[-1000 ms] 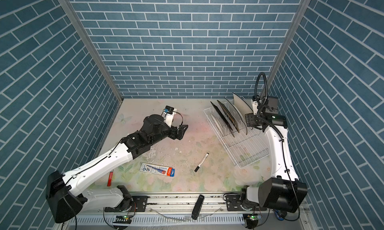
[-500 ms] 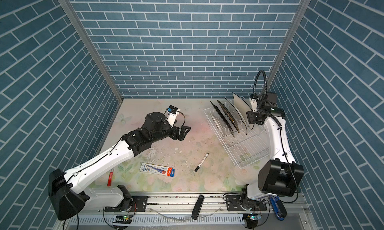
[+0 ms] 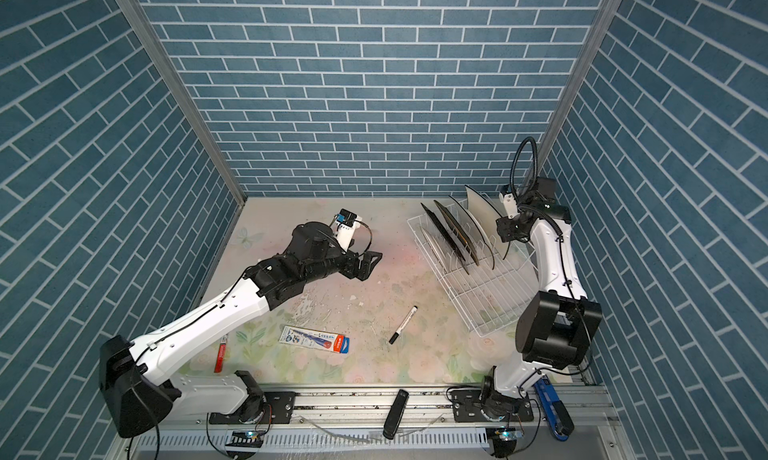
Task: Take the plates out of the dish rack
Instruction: 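Lower the right gripper onto the top edge of the white square plate and close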
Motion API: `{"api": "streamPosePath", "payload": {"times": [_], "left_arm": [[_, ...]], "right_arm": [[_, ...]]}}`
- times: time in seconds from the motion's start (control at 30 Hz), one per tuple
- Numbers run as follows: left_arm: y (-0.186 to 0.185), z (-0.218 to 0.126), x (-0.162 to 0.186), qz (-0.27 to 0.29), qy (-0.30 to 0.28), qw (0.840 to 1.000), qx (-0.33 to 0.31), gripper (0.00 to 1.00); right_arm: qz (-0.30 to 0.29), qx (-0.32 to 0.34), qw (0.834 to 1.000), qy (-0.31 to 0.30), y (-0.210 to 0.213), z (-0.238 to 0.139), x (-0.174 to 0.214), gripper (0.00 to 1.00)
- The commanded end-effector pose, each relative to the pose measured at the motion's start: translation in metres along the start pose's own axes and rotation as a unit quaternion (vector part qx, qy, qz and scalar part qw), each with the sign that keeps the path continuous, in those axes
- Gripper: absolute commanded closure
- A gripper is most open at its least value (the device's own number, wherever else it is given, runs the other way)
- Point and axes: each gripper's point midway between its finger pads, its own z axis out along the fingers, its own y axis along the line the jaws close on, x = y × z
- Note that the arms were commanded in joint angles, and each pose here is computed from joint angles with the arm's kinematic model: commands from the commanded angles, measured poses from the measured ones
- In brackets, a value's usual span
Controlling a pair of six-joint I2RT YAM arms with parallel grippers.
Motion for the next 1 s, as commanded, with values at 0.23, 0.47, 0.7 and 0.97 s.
{"api": "streamPosePath", "payload": {"times": [0.23, 0.47, 0.7, 0.97], "left_arm": [[-0.002, 0.004, -0.011, 0.005, -0.001, 1.000, 0.001, 0.00], [-0.001, 0.004, -0.010, 0.005, 0.003, 1.000, -0.002, 0.00], [-0.001, 0.003, -0.010, 0.005, 0.003, 1.000, -0.003, 0.00], [0.003, 0.004, -0.006, 0.005, 0.006, 1.000, -0.009, 0.00]], "right_arm": [[-0.041, -0.016, 0.999, -0.001, -0.002, 0.019, -0.008, 0.50], [-0.049, -0.018, 0.999, -0.014, -0.004, 0.029, -0.013, 0.53], [-0.056, -0.023, 0.998, -0.014, -0.003, 0.037, -0.014, 0.55], [-0.073, -0.020, 0.997, -0.002, -0.001, 0.044, -0.013, 0.56]]}}
